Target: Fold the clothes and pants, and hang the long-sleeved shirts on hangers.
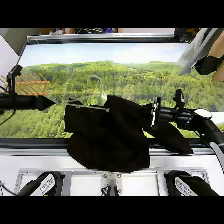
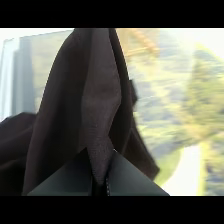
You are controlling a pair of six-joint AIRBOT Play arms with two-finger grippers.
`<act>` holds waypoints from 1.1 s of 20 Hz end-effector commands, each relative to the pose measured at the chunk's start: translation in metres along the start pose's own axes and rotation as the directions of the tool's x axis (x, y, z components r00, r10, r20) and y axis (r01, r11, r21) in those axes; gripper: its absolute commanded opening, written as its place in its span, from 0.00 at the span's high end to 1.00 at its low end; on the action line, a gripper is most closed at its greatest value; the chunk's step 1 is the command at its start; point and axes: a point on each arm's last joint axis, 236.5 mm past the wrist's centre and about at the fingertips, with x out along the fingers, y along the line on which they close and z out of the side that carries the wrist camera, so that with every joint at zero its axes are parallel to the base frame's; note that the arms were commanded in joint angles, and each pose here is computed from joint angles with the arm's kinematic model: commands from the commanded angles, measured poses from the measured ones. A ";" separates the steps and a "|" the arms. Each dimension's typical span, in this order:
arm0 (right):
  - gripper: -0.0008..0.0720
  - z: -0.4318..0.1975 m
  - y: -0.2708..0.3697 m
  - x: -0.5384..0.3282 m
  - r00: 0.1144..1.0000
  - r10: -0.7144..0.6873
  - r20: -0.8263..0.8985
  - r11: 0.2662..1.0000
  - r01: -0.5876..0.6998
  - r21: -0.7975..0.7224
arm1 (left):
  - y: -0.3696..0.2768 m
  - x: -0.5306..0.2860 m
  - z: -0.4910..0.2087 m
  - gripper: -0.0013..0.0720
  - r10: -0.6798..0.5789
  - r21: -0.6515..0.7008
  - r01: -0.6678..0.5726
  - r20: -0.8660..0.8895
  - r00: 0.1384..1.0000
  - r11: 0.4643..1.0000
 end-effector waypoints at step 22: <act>0.97 0.034 0.004 -0.013 0.994 -0.105 -0.024 0.992 0.107 0.062 | -0.181 0.111 -0.057 0.04 -0.173 -0.217 0.158 -0.054 0.983 0.963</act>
